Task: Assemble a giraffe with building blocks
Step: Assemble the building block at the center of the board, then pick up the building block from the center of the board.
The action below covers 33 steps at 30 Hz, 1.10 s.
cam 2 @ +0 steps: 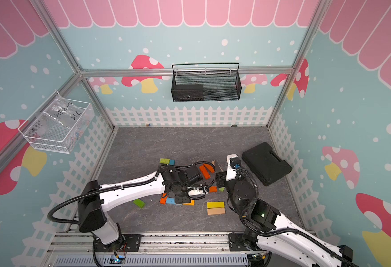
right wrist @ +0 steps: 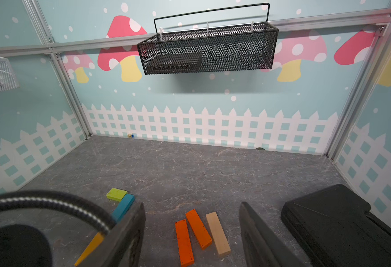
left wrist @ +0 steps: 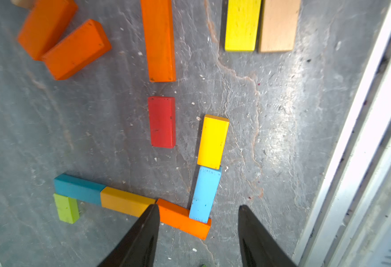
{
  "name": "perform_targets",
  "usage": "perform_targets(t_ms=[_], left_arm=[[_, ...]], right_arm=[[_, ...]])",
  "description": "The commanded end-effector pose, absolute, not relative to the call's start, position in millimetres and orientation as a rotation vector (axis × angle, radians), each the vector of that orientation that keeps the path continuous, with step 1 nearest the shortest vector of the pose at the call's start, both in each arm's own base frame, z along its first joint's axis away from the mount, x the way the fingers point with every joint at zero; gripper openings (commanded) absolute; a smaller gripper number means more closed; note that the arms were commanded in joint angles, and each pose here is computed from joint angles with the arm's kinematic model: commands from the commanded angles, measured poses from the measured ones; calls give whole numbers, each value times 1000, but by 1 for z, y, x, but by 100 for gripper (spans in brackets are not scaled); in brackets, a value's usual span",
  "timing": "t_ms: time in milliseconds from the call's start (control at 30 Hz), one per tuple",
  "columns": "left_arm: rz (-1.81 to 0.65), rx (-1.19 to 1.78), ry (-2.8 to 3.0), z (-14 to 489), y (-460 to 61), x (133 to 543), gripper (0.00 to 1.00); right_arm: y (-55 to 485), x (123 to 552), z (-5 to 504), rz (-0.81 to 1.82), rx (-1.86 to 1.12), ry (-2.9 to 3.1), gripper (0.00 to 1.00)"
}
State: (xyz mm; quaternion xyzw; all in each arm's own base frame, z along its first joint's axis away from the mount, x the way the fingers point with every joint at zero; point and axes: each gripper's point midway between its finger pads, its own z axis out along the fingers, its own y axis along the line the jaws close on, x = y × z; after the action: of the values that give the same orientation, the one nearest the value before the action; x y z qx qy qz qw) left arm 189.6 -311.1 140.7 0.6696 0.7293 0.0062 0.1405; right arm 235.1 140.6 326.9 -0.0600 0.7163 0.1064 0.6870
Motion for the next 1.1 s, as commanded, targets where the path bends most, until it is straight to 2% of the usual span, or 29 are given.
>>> perform_targets(t_ms=[0, 133, 267, 367, 467, 600, 800, 933, 1067], left_arm=[[-39, 1676, 2073, 192, -318, 202, 57], [-15, 1152, 2127, 262, -271, 250, 54], [21, 520, 2132, 321, -166, 285, 52], [72, 96, 2077, 347, -83, 281, 54], [69, -159, 2035, 358, -29, 263, 57], [95, -366, 2014, 365, 13, 243, 58], [106, -527, 1925, 390, 39, 216, 60], [112, -588, 1852, 405, 49, 202, 62], [91, -594, 1809, 413, 49, 199, 62]], right_arm=[[154, 238, 330, 271, -165, 1612, 67], [182, 246, 321, 324, -211, 1680, 67], [230, 257, 299, 413, -291, 1806, 66], [277, 262, 279, 518, -389, 1895, 62], [334, 259, 254, 571, -545, 1982, 59], [416, 236, 217, 536, -826, 2051, 60], [513, 204, 154, 504, -1155, 2109, 62], [554, 196, 130, 504, -1260, 2112, 66], [573, 194, 101, 486, -1325, 2149, 68]])
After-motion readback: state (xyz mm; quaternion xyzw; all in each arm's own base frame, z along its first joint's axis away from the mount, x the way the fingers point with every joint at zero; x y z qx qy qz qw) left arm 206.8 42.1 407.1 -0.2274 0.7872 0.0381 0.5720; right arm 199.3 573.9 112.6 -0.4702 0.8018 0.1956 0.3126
